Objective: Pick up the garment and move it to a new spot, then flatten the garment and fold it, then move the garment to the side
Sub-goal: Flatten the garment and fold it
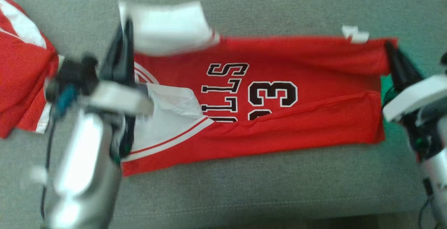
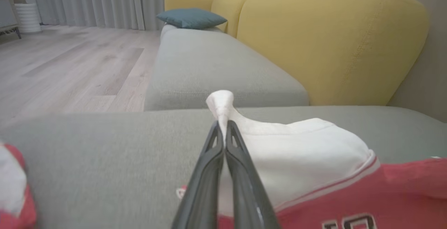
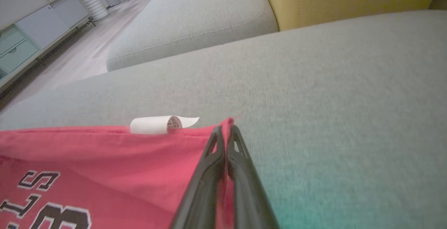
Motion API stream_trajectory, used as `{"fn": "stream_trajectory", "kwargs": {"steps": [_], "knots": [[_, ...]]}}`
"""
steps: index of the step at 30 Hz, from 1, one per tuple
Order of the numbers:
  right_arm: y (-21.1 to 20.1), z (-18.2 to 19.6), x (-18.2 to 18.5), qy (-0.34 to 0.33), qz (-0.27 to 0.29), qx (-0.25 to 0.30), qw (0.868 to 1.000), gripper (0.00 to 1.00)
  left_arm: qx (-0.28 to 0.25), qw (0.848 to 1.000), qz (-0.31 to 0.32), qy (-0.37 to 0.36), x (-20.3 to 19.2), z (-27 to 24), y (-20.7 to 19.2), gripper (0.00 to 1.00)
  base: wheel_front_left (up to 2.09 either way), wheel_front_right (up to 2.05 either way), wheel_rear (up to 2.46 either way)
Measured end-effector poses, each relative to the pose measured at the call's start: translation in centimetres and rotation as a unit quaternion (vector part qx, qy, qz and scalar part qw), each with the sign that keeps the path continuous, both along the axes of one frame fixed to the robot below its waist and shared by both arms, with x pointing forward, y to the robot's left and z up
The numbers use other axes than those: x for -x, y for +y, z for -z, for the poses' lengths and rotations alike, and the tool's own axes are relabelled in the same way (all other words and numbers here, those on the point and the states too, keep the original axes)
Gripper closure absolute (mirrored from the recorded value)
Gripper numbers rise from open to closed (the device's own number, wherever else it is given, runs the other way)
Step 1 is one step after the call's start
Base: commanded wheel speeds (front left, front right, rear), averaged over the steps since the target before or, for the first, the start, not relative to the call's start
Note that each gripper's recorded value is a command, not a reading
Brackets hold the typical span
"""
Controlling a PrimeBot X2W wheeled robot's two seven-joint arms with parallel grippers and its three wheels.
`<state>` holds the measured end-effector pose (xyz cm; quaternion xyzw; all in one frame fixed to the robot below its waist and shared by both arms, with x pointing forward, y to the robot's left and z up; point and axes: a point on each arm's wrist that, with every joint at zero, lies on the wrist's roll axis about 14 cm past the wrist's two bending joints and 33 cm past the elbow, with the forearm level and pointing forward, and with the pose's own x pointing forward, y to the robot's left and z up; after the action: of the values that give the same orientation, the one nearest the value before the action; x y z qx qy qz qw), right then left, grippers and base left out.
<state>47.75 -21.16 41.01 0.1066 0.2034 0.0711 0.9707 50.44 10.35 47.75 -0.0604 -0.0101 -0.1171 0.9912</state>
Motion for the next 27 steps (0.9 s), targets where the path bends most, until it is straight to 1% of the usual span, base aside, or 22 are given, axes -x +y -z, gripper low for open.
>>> {"fn": "stream_trajectory", "kwargs": {"steps": [1,2,7,12,13,14,15,16,17,18,22,27], "knots": [[0.1,0.4,0.6,0.006,0.002,-0.004,1.000,1.00,0.004,1.000,-0.003,0.011,1.0,0.8,0.1,1.00,0.00,0.00,0.00],[0.1,0.4,0.6,0.006,0.002,-0.004,1.000,1.00,0.004,1.000,-0.003,0.011,1.0,0.8,0.1,1.00,0.00,0.00,0.00],[0.3,1.8,3.1,0.023,0.014,-0.020,0.999,1.00,0.021,0.996,-0.025,0.083,5.4,4.8,1.1,1.00,0.00,0.00,0.00],[0.3,1.3,3.9,0.008,0.019,-0.022,1.000,1.00,0.030,0.991,-0.036,0.127,7.6,6.4,1.5,1.00,0.00,0.00,0.00],[0.4,1.3,4.1,0.007,0.020,-0.023,0.999,0.57,0.031,0.990,-0.037,0.133,7.9,6.5,1.4,1.00,0.00,0.00,0.00],[0.5,1.3,4.2,0.005,0.021,-0.024,0.999,0.18,0.030,0.989,-0.036,0.142,8.3,6.8,1.4,1.00,0.00,0.00,0.00],[0.7,1.3,4.5,0.005,0.021,-0.027,0.999,0.00,0.029,0.987,-0.035,0.153,8.6,7.2,1.4,1.00,0.00,0.00,0.00],[0.7,1.4,4.8,0.005,0.022,-0.026,0.999,0.00,0.031,0.986,-0.037,0.163,9.0,7.5,1.4,0.74,0.00,0.00,0.00],[0.7,1.5,5.1,0.006,0.022,-0.024,0.999,0.00,0.032,0.984,-0.040,0.169,9.4,7.7,1.5,0.22,0.00,0.00,0.00],[0.7,1.6,5.5,0.006,0.024,-0.024,0.999,0.00,0.033,0.983,-0.044,0.176,9.8,8.0,1.6,0.00,0.00,0.00,0.00],[1.0,1.7,7.2,0.000,0.032,-0.028,0.999,0.00,0.030,0.981,-0.046,0.186,10.8,8.2,1.7,0.00,0.00,0.00,0.00],[1.4,-0.8,8.2,-0.048,0.036,-0.026,0.998,0.00,0.017,0.985,-0.060,0.161,11.3,7.1,2.0,0.00,0.00,0.00,0.00]]}}
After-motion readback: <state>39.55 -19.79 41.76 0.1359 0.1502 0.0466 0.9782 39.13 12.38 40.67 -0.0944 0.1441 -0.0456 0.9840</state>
